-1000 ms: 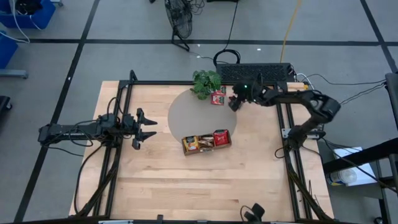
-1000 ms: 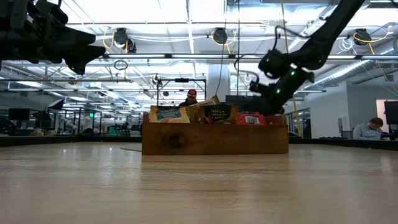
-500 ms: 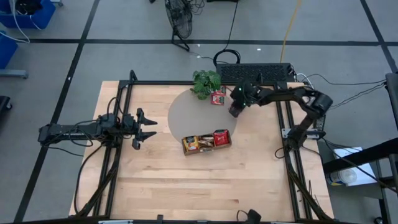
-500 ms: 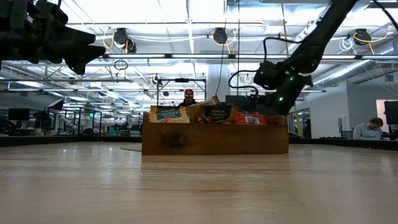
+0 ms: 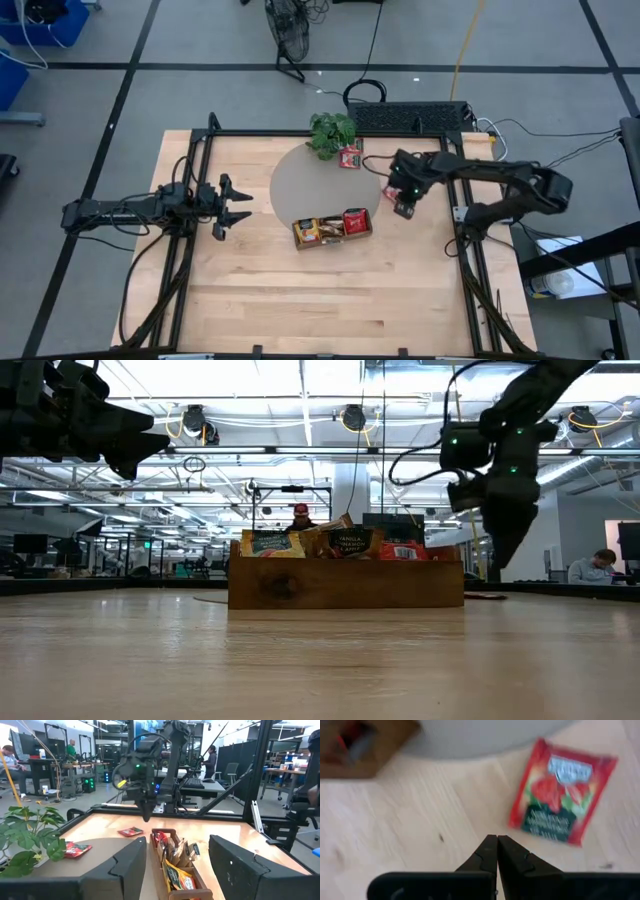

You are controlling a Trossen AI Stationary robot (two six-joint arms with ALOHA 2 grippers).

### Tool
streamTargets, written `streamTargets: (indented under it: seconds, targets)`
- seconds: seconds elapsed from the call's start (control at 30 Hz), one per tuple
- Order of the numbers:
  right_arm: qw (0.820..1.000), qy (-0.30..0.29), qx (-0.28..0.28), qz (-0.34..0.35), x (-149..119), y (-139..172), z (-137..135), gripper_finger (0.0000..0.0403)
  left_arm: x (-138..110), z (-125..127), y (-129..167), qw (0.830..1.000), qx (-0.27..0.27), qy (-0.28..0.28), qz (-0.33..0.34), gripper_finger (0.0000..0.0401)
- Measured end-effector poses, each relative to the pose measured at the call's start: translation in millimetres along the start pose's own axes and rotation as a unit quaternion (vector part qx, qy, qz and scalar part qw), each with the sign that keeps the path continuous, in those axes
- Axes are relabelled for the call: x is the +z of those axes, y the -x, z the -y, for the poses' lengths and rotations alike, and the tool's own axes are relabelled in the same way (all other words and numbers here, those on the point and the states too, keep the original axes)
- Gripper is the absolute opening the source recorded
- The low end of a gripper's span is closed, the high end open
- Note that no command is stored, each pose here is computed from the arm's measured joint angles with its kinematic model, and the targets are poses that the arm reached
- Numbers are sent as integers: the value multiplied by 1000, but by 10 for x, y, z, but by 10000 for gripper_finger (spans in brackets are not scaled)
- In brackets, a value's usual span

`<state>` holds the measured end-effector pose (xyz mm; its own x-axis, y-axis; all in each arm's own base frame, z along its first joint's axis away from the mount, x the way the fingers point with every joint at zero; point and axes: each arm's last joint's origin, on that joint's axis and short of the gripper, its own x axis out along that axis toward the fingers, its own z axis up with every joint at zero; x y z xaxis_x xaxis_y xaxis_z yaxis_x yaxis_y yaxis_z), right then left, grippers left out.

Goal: Pick & Place Tea
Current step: Put the right red tea bag into the right slot of the wooden organizer

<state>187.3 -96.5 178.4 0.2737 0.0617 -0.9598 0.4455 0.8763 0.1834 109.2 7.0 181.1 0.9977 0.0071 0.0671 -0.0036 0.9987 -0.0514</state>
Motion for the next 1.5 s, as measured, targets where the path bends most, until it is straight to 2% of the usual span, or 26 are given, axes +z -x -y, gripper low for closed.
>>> streamTargets:
  seconds: [0.17,0.3,0.47,0.6,0.77,0.9,0.97,1.07,1.13,1.37,1.5]
  targets:
    - [997,-13,8,82,16,-126,-48,0,0,0,0,1000,0,0,0,214]
    - [998,-22,1,57,-44,-290,-25,0,0,0,0,1000,0,0,0,214]
    - [995,-52,-77,22,-115,-391,42,0,0,0,0,1000,0,0,0,214]
    - [985,-57,-164,26,-124,-381,91,0,0,0,0,1000,0,0,0,214]
    - [957,-45,-278,61,-58,-346,200,0,0,0,0,1000,0,0,0,214]
    - [943,-43,-309,121,81,-321,313,0,0,0,0,1000,0,0,0,214]
    - [948,-49,-274,153,153,-324,350,0,0,0,0,1000,0,0,0,214]
    - [966,-52,-173,183,207,-322,357,0,0,0,0,1000,0,0,0,214]
    - [971,-52,-143,181,206,-334,351,0,0,0,0,1000,0,0,0,214]
    - [991,-61,-74,92,42,-395,307,0,0,0,0,1000,0,0,0,214]
    - [997,-70,-31,29,-77,-402,276,0,0,0,0,1000,0,0,0,214]
